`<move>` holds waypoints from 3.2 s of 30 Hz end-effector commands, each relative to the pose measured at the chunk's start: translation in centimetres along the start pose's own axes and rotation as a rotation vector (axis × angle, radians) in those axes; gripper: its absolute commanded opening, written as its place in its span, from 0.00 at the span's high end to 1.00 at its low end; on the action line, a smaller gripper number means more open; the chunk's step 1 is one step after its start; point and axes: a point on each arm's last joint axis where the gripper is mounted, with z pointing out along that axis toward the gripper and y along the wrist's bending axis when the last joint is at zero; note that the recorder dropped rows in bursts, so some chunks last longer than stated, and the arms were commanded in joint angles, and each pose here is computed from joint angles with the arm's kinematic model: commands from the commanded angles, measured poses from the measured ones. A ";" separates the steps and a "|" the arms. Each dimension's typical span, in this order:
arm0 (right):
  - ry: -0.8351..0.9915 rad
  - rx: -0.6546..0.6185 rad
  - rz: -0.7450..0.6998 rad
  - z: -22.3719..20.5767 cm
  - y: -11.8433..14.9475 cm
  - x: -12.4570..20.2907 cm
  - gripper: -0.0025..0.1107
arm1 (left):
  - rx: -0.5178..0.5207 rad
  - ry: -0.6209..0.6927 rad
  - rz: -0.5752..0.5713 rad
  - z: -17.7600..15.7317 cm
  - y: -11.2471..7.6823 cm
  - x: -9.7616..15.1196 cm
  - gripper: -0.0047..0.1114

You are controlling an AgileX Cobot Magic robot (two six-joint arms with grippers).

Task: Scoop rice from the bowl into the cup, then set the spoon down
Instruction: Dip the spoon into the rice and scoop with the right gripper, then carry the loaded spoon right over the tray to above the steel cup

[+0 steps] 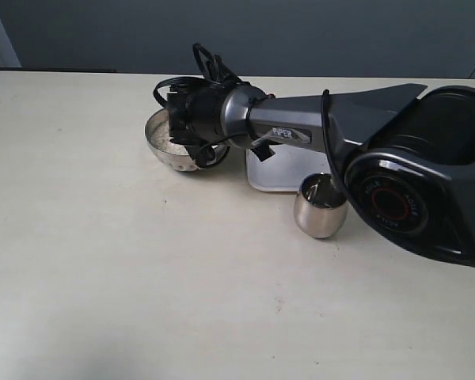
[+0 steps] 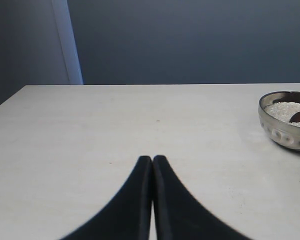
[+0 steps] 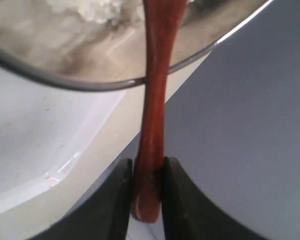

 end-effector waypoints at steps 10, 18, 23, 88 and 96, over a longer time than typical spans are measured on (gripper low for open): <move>-0.029 -0.064 0.077 0.4 -0.1 1.4 0.98 | 0.008 0.001 -0.002 0.0 0.0 0.1 0.96; -0.060 -0.100 0.122 0.6 0.0 1.8 0.98 | 0.008 0.001 -0.002 0.0 0.0 0.1 0.96; -0.090 -0.123 0.150 0.6 0.1 1.7 0.98 | 0.008 0.001 -0.002 0.0 0.0 0.1 0.96; -0.191 -0.362 0.402 1.6 0.2 6.6 0.98 | 0.008 0.001 -0.002 0.0 0.0 0.1 0.96; -0.159 -0.399 0.424 2.7 0.6 7.8 0.98 | 0.008 0.001 -0.002 0.0 0.0 0.1 0.96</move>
